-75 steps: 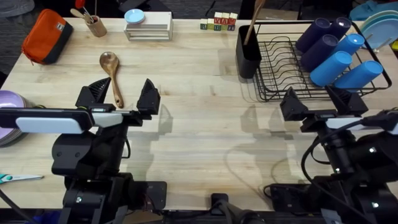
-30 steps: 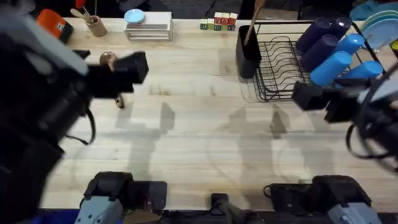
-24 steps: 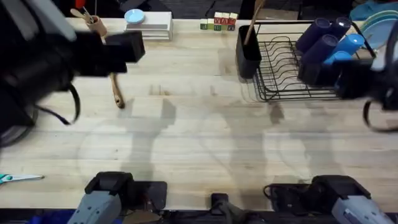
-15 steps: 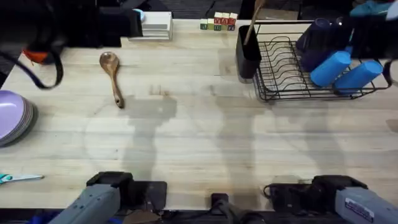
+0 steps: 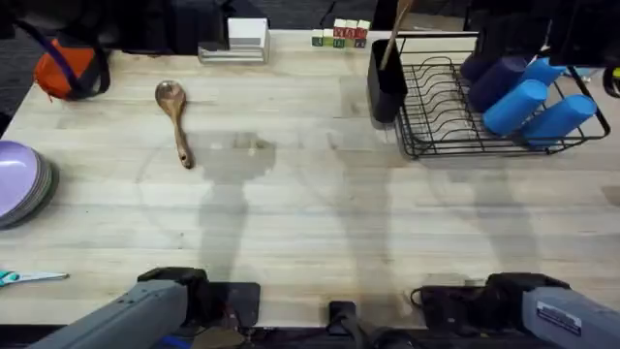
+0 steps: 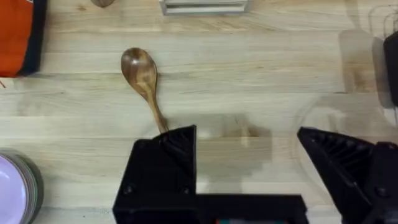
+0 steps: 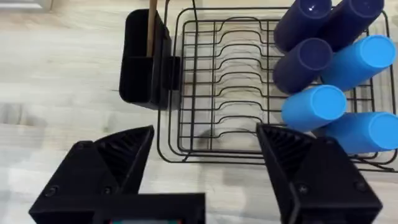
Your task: Pick up the spoon on the table one by one and put them onto the rack
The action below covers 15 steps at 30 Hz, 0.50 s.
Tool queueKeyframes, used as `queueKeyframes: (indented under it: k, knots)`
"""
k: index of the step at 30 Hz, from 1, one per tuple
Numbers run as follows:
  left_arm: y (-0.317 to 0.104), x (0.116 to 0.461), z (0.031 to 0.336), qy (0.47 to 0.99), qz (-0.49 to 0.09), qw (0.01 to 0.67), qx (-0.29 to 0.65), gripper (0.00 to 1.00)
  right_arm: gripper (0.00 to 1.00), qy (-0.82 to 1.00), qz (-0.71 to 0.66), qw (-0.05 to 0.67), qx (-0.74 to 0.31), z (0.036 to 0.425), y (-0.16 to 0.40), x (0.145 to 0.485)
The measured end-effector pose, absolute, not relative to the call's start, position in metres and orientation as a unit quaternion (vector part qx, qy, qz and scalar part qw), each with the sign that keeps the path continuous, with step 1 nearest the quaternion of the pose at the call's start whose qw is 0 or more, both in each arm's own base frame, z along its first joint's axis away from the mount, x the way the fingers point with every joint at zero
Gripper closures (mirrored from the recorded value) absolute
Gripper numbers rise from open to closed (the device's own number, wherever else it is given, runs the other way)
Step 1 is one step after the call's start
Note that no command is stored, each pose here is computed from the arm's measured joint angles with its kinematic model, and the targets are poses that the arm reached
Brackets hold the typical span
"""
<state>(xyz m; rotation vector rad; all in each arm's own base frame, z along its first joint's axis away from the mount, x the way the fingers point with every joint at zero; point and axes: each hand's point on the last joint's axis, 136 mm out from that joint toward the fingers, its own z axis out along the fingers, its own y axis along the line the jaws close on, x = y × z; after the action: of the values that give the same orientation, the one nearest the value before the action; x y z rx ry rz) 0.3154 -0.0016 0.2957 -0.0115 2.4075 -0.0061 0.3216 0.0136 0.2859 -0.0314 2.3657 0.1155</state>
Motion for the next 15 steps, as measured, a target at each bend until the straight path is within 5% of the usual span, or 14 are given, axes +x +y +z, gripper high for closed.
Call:
queueKeyframes:
  k: [15]
  knots:
    - [0.02,0.326,0.285,0.937,0.046,0.345,-0.028,0.009,0.006,0.925,0.046,0.377,-0.012,0.286,0.014,0.322]
